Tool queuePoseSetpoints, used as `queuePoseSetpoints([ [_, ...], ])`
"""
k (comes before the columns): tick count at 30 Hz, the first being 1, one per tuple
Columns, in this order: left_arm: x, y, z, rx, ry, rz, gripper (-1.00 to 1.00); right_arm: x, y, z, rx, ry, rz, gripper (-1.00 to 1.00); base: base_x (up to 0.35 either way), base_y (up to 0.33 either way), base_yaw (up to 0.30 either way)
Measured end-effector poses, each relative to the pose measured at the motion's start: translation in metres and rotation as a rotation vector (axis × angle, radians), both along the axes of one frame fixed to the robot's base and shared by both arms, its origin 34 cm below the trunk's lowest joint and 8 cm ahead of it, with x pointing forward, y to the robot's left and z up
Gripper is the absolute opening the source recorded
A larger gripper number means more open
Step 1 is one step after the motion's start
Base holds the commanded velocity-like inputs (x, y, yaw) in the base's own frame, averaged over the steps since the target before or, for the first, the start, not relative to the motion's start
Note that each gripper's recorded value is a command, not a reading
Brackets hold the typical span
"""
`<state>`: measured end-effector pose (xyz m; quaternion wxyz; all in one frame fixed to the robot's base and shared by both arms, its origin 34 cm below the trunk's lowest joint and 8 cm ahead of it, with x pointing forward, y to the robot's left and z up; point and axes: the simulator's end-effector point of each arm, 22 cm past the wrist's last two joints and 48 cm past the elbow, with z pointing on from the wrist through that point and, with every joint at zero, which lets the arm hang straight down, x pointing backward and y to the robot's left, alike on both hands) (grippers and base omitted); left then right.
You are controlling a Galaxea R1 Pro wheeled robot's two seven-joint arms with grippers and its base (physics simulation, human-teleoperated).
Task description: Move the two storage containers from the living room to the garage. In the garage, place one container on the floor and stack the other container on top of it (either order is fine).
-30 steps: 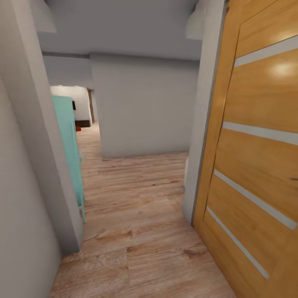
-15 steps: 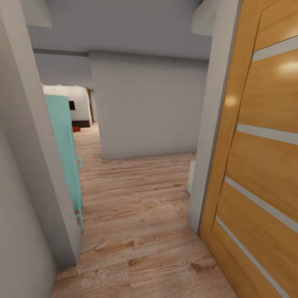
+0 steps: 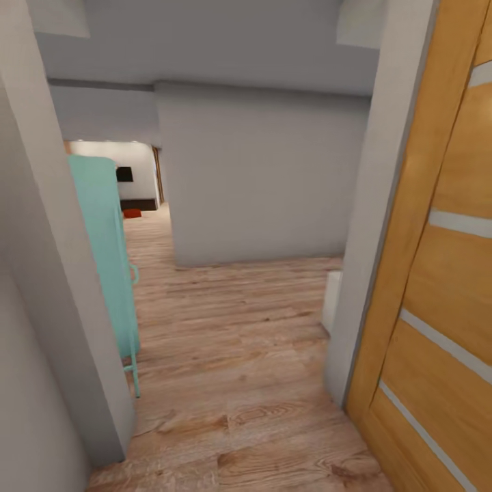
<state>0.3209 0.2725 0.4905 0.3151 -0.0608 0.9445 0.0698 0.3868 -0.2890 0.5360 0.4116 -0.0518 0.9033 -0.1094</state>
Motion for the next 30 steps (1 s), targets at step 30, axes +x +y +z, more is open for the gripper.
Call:
queuePoseSetpoints([
  [30,0.0000,0.0000,0.0000,0.000,0.000,0.000,1.00,-0.0003,0.0007,-0.0001,0.001,0.000,0.001,1.00,0.325,-0.057,0.071],
])
